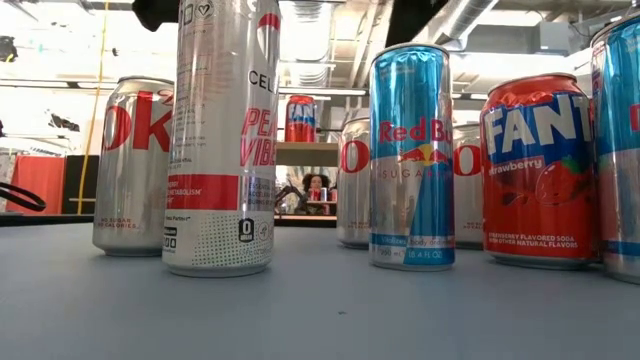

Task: Place canned beverage on shelf
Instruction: Put the center blue soda on the shelf

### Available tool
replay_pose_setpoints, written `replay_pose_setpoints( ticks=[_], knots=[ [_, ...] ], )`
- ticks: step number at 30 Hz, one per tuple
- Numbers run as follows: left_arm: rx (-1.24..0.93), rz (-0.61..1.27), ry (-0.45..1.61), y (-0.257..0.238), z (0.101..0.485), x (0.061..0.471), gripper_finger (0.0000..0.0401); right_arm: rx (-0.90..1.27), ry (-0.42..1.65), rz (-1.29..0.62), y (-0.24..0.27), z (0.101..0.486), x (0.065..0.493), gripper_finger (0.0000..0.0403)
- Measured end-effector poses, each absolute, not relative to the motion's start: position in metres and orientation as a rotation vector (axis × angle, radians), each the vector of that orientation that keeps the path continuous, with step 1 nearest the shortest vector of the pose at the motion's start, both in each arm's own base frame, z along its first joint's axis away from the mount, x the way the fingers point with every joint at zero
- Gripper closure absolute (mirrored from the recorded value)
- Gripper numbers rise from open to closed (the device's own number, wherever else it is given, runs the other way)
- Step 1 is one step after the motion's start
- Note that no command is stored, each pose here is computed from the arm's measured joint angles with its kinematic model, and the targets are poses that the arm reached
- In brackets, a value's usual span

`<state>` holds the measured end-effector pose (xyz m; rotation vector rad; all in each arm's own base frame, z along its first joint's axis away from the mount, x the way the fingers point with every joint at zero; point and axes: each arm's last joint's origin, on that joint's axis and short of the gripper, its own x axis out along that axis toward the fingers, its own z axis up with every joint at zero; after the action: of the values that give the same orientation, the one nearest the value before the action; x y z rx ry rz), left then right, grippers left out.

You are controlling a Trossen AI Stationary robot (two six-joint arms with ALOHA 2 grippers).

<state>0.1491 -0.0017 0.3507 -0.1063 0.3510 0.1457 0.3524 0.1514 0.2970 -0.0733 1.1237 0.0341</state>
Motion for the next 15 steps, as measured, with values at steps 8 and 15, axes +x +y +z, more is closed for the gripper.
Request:
replay_pose_setpoints(
  ticks=[8, 15],
  knots=[
    [-0.111, 0.148, 0.384, -0.002, 0.346, 0.157, 0.0069, -0.068, 1.126, 0.030, 0.152, 0.292, 0.356, 0.0042],
    [-0.135, 0.153, 0.395, -0.002, 0.344, 0.160, 0.0069, -0.038, 1.113, 0.030, 0.156, 0.293, 0.356, 0.0042]
  ],
)
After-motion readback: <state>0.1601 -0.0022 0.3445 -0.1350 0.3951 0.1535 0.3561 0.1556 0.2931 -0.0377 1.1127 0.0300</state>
